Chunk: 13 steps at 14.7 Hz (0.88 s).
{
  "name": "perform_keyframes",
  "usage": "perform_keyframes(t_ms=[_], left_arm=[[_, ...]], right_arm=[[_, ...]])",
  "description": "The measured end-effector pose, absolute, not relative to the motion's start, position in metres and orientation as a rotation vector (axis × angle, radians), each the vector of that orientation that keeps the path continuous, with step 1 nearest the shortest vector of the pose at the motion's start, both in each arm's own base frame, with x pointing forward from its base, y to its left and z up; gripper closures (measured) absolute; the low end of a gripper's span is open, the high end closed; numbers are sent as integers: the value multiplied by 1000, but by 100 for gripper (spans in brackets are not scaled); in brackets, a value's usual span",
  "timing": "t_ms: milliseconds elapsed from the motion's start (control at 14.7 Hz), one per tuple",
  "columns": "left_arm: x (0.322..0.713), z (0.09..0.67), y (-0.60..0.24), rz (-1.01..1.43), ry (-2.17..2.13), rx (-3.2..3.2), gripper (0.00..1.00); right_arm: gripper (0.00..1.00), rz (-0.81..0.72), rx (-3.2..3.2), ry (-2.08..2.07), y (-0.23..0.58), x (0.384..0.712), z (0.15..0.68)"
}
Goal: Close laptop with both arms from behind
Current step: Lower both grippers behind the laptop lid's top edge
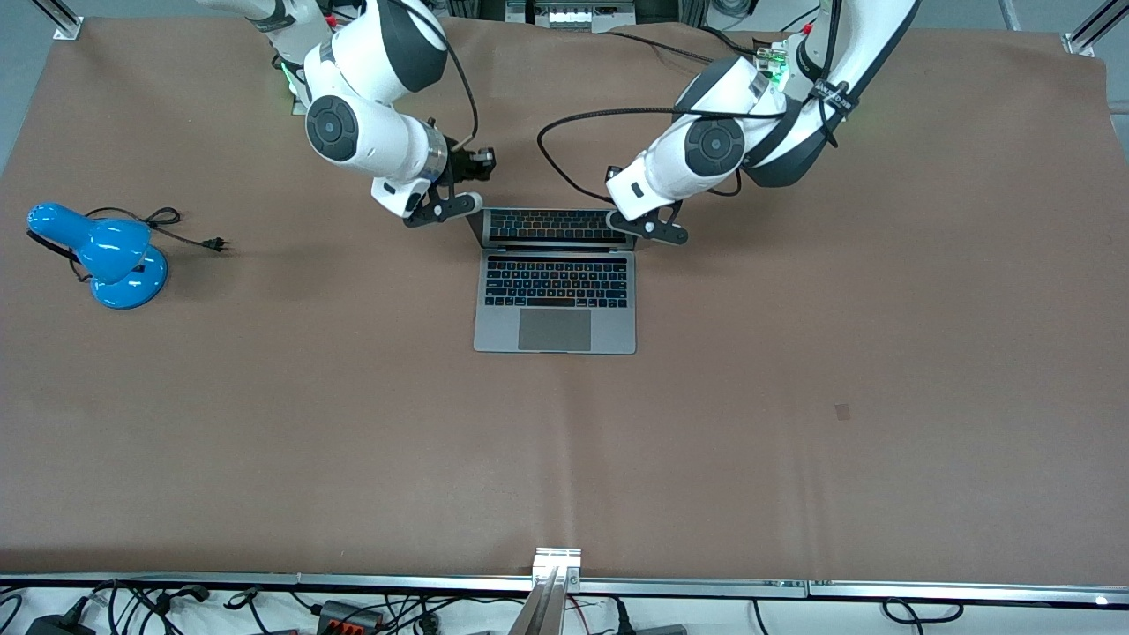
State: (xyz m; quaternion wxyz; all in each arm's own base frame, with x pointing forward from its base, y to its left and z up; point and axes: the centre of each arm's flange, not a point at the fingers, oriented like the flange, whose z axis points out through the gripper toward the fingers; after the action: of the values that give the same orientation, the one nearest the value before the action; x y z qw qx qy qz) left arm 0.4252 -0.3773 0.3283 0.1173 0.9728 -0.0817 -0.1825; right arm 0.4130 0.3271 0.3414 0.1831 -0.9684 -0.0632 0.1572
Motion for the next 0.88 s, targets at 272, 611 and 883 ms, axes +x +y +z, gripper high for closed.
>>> perform_keyframes(t_ms=[272, 611, 883], left_arm=[[441, 327, -380, -504, -220, 2877, 99], [471, 321, -383, -457, -206, 2900, 99], [499, 313, -375, -438, -165, 2892, 99]], right_arm=[[99, 330, -2734, -134, 322, 428, 345], [99, 225, -2739, -93, 322, 448, 340], [99, 188, -2735, -48, 317, 476, 341]])
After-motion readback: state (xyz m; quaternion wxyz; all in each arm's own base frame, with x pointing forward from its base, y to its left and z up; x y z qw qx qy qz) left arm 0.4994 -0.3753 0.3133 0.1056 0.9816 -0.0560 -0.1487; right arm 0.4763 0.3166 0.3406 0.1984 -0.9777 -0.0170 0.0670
